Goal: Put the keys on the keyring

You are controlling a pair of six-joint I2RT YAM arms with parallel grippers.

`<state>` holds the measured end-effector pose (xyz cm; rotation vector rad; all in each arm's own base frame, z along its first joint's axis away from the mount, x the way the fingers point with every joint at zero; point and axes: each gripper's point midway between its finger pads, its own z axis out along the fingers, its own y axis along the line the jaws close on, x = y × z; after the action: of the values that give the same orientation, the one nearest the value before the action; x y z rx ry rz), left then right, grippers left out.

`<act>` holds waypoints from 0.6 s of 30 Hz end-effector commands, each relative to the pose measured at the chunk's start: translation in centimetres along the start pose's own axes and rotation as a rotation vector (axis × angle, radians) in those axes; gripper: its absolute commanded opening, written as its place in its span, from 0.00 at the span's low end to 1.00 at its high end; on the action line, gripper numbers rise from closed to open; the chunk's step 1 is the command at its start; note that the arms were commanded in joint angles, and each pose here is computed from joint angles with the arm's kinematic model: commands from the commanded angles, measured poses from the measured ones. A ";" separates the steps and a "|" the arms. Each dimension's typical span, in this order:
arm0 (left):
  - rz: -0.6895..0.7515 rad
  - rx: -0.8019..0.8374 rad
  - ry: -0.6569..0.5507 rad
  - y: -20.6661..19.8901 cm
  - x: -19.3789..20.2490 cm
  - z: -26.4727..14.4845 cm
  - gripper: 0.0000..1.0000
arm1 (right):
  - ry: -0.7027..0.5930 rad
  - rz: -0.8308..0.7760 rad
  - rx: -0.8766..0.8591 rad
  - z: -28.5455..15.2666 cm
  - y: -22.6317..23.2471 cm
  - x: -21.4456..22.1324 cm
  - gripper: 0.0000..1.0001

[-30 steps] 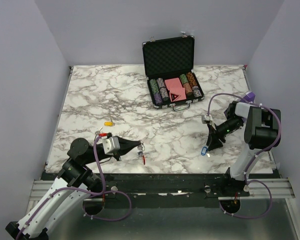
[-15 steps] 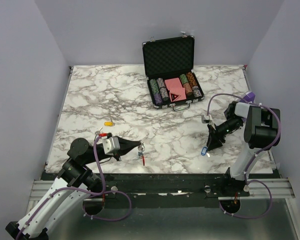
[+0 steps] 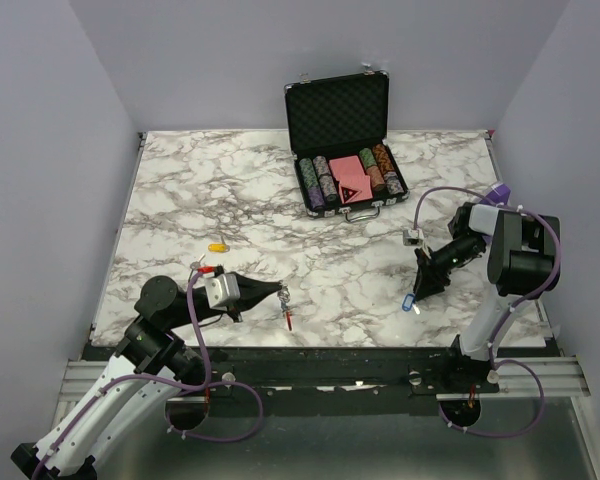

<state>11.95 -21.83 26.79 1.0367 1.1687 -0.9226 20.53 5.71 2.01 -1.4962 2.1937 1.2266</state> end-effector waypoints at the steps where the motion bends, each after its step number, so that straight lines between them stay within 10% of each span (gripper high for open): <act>1: 0.039 0.023 -0.032 -0.3 -1.6 -0.1 0.00 | 0.036 -0.020 0.029 0.0 -1.7 1.0 0.38; 18: 0.044 0.020 -0.034 -0.2 -1.7 -0.1 0.00 | 0.032 -0.012 0.032 -0.1 -2.1 1.4 0.35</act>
<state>11.95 -21.83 26.78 1.0370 1.1689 -0.9224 20.73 5.49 1.78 -1.4681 2.2166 1.2403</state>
